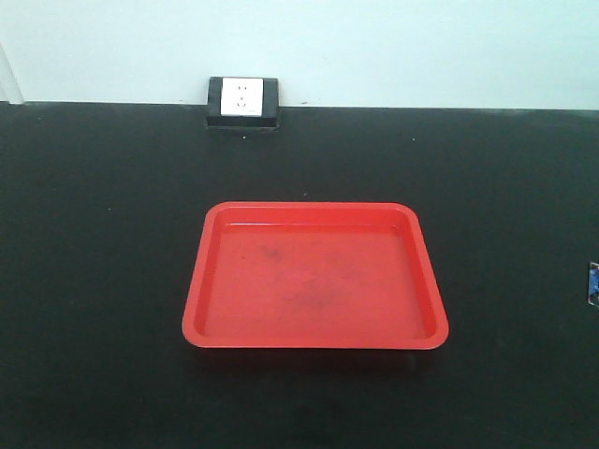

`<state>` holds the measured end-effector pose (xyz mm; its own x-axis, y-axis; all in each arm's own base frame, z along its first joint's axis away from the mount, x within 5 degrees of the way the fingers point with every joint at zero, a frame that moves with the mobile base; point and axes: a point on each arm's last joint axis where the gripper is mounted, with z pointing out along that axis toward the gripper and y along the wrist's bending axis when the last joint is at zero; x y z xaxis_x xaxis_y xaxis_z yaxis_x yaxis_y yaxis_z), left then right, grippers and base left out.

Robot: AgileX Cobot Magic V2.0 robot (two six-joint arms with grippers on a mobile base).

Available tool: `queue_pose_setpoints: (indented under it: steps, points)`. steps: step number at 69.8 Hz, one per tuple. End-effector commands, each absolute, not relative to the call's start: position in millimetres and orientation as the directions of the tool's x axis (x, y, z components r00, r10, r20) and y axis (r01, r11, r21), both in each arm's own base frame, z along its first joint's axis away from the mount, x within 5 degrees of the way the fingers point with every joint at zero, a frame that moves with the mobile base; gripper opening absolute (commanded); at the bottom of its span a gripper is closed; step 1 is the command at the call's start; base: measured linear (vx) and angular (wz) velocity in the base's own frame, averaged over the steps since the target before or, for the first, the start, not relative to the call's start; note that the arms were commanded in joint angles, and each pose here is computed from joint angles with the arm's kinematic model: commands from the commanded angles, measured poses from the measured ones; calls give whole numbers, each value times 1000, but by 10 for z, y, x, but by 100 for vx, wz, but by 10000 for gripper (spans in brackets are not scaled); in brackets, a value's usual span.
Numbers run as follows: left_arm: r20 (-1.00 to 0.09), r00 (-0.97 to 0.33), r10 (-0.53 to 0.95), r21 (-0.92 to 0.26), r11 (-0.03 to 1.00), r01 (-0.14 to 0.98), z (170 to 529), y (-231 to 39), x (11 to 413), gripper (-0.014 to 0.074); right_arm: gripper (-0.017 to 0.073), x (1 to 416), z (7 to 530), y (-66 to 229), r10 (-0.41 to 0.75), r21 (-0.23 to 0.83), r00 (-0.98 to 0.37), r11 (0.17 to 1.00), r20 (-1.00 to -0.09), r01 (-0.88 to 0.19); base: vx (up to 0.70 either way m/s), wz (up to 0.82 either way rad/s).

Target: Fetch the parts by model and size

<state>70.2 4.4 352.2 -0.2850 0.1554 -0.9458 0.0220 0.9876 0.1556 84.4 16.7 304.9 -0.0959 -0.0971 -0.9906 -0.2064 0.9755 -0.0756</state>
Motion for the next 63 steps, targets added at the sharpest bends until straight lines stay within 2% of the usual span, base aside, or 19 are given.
queue_pose_setpoints:
  steps: [1,63]
  points:
    - [-966,-202,158,157,987,24,3654,30,727,-6,-9,842,3209,189,-83,-82,7,972,-997,-222,0,0]
    - [-966,-202,158,157,987,24,3654,30,727,-6,-9,842,3209,189,-83,-82,7,972,-997,-222,0,0]
